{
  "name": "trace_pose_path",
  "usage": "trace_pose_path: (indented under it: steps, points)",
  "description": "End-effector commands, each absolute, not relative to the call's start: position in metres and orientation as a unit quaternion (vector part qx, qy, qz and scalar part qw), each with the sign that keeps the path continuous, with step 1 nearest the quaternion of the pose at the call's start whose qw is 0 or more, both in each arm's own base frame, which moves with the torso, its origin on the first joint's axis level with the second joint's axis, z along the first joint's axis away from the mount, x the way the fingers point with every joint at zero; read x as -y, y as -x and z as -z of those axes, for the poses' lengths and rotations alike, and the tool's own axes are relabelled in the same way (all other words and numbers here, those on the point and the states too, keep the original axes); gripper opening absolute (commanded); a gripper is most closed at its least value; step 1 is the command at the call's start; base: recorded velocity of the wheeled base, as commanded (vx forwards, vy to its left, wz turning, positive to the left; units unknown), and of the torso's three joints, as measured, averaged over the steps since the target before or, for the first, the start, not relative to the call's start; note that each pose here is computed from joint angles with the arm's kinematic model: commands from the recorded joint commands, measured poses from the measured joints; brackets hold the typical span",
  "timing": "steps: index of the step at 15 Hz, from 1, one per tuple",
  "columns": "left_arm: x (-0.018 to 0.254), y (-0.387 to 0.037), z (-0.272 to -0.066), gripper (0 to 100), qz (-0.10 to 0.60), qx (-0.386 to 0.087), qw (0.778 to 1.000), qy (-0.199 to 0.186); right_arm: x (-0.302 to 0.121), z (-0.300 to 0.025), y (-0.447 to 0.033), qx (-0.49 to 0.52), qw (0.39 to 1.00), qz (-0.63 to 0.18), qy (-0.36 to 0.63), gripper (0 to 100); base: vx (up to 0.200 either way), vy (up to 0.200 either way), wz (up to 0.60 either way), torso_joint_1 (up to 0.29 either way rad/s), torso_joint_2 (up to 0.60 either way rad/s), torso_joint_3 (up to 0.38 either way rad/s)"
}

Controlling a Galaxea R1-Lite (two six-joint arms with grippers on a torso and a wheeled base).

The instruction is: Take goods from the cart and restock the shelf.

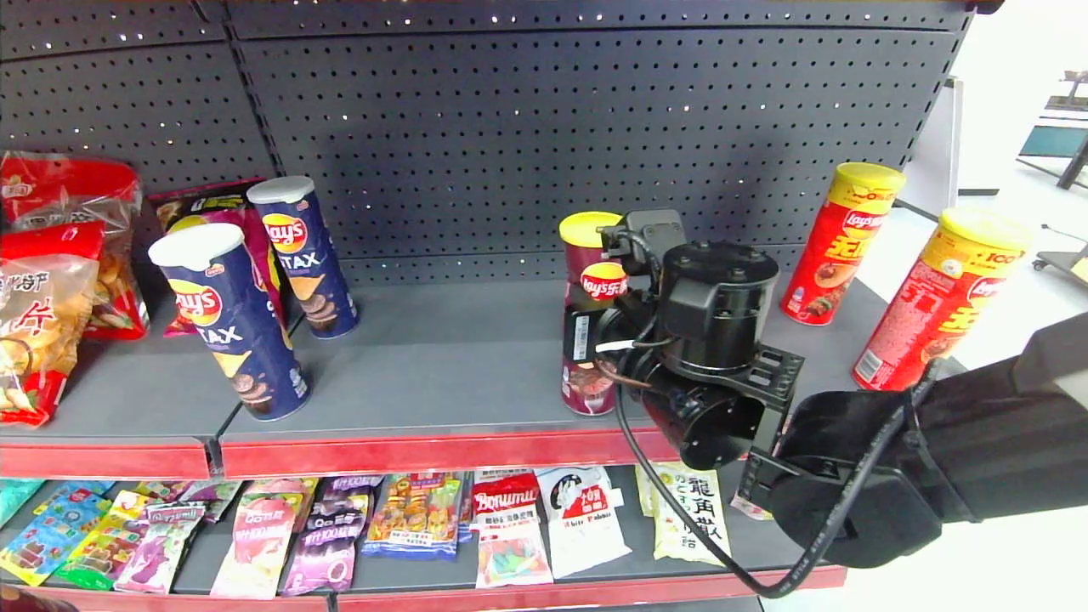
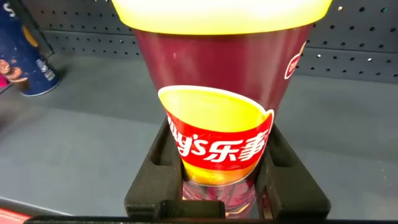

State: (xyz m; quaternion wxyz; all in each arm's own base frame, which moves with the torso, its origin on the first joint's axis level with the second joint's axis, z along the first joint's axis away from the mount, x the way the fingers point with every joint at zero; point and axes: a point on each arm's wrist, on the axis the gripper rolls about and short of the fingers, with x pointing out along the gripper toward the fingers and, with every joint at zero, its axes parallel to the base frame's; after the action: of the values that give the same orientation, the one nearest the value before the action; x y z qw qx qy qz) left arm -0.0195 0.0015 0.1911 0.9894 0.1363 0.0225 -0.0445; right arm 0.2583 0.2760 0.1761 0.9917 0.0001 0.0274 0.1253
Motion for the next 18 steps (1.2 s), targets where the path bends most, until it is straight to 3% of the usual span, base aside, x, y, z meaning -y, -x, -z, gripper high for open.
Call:
trace_pose_path:
  steps: [1, 18]
  points:
    - [-0.001, 0.019, -0.191, 0, 0.045, -0.023, 0.989, -0.136, -0.278, -0.176, -0.256, -0.027, 0.991, -0.129, -0.001, 0, 0.000, 0.000, 0.00, 0.000, 0.00, 0.000]
    - [-0.002, 0.021, -0.192, 0, 0.044, -0.017, 0.990, -0.136, -0.284, -0.172, -0.237, -0.033, 0.992, -0.117, 0.013, 0, 0.000, 0.000, 0.00, 0.000, 0.00, 0.000]
